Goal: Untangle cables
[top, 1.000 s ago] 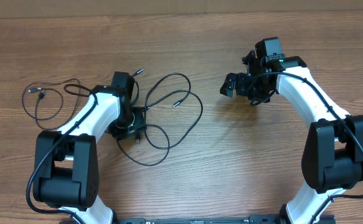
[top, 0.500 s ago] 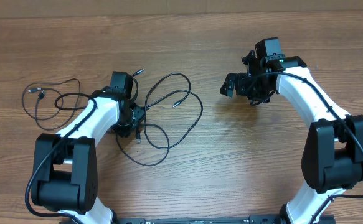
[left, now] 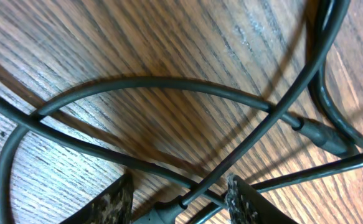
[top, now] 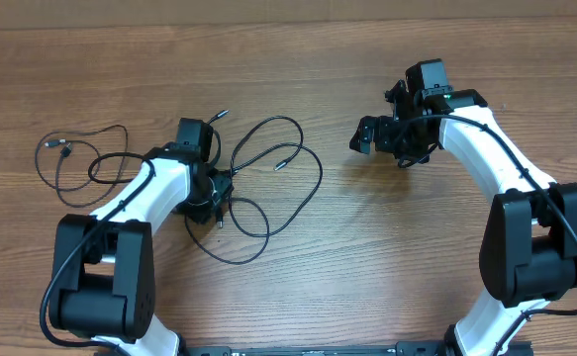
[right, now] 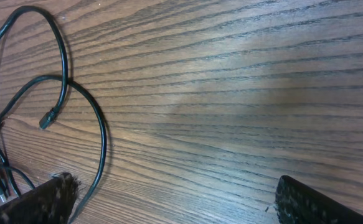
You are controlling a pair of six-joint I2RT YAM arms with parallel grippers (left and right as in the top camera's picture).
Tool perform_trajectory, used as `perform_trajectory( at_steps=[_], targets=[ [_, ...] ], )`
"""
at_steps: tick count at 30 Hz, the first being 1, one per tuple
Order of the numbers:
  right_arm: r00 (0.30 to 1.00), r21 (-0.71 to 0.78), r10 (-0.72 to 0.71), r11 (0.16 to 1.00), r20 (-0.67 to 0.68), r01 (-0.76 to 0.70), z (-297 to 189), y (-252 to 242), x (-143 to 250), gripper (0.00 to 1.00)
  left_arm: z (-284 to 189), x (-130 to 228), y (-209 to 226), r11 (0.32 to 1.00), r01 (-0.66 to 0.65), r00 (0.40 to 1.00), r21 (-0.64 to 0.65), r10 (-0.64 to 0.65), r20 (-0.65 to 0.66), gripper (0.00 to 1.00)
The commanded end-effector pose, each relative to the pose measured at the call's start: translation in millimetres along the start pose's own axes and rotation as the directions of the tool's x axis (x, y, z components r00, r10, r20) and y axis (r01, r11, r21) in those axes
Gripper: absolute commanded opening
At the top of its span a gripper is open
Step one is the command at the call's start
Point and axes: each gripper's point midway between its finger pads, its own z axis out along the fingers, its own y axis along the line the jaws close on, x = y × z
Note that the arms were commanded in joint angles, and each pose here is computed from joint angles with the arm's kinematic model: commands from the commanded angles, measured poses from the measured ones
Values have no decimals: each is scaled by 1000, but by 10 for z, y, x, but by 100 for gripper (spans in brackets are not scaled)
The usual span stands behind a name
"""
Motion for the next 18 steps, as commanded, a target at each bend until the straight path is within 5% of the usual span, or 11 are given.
perform_trajectory(
  at_steps=[1, 6, 13, 18],
  targets=[
    [1000, 2, -10, 1000, 23, 10, -73, 33, -19, 100, 203, 101, 195, 997, 27, 1000, -65, -27, 6, 50],
    [1000, 2, -10, 1000, 23, 10, -73, 33, -19, 100, 338, 213, 293, 997, 15, 1000, -70, -14, 9, 50],
    [1000, 2, -10, 1000, 23, 10, -73, 33, -19, 100, 379, 347, 318, 998, -39, 998, -54, 36, -56, 7],
    [1000, 1, -10, 1000, 22, 10, -73, 34, -19, 100, 359, 379, 409, 994, -69, 994, -81, 62, -91, 16]
  ],
)
